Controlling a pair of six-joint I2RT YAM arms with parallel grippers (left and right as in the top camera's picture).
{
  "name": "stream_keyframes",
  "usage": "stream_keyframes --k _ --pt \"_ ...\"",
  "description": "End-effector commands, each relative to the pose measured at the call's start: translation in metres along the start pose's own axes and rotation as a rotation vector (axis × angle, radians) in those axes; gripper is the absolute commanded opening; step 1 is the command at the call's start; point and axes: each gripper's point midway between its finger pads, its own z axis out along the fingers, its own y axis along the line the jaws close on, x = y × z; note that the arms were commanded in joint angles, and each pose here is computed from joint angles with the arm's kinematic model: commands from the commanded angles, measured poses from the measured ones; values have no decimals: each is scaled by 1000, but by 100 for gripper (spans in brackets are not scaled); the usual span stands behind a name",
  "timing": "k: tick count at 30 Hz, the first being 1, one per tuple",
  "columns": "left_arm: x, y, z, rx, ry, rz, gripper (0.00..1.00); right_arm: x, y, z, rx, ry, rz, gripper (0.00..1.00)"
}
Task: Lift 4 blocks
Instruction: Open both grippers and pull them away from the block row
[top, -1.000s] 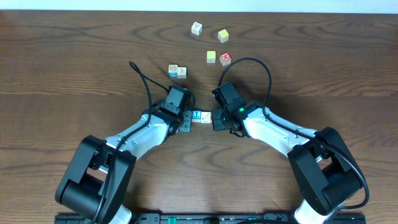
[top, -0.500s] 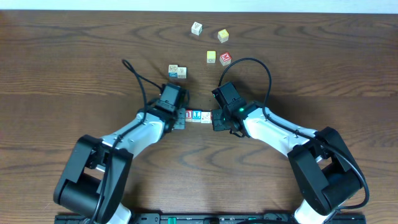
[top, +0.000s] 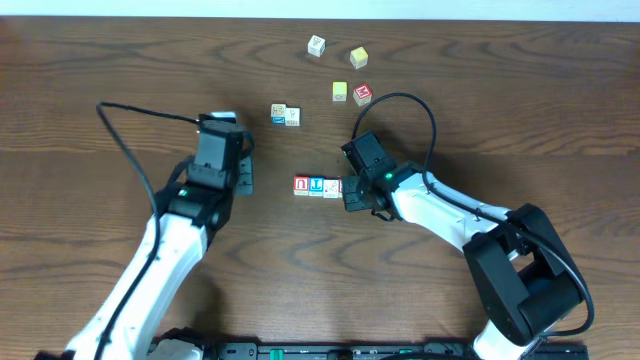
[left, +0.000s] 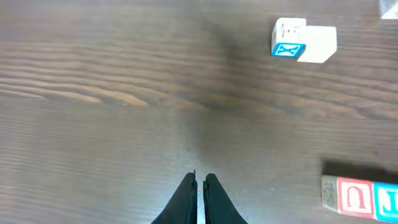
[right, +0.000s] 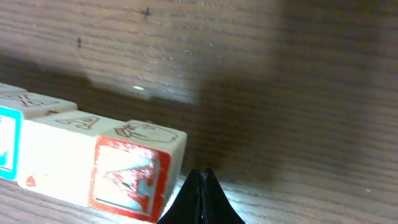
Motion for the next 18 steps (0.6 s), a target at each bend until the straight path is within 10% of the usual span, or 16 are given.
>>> stream_keyframes --k 1,18 --pt "-9 6 -10 -24 -27 24 7 -9 -22 1 72 -13 16 1" --pt "-59 48 -119 -89 -390 -98 7 -75 -177 -119 349 -304 233 13"
